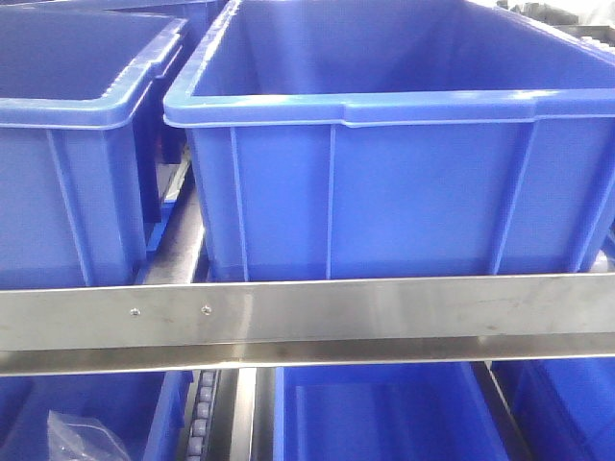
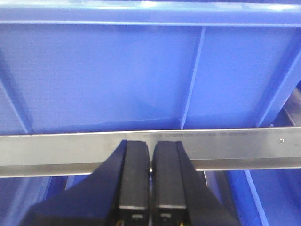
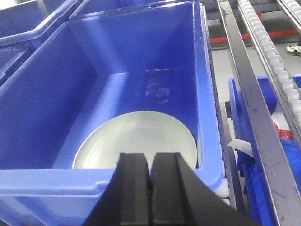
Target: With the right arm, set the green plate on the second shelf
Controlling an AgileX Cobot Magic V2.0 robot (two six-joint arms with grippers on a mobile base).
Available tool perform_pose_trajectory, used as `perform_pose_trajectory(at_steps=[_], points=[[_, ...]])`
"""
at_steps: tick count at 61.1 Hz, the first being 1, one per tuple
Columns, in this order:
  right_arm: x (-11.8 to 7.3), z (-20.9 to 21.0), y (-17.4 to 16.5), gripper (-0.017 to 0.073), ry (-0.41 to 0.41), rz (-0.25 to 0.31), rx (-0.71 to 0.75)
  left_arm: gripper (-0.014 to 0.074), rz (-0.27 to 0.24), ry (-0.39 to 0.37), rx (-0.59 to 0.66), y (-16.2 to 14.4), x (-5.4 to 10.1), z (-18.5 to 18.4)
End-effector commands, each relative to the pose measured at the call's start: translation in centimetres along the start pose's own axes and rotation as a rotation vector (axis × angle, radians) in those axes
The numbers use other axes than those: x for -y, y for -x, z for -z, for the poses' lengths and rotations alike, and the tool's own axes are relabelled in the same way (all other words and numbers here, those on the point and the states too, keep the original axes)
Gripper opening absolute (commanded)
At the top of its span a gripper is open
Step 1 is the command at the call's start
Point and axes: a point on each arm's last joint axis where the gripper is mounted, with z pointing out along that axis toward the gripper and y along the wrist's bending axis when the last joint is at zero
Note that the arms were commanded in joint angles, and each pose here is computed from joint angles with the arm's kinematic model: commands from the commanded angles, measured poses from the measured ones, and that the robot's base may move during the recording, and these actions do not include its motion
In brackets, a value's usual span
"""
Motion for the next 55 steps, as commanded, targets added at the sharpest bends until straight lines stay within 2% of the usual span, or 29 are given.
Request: perform_pose_trajectory(at_steps=[1,28,34,42,55], points=[[-0.3,0.2,1.7,0.0049,0.015,0.021,0.119,0.0124,0.001,-0.001,0.064,-0.5,0.0,-0.2],[-0.3,0.2,1.7,0.0049,0.015,0.021,0.118,0.0124,0.001,-0.001,0.064,-0.5,0.0,-0.2],[0.0,1.0,1.3,0.0049,0.003,0.042,0.120,0.0124,0.001,-0.001,0.064,-0.5,0.0,-0.2],[1.1,3.2,-0.4,0.0049,-0.060,0.040,0.150,0.0124,0.001,-0.001,0.064,-0.5,0.0,-0.2],[2.7,6.6,-5.7,0.0049,-0.155,0.043,0.257,0.0124,0.001,-0.001,0.064,-0.5,0.0,-0.2]])
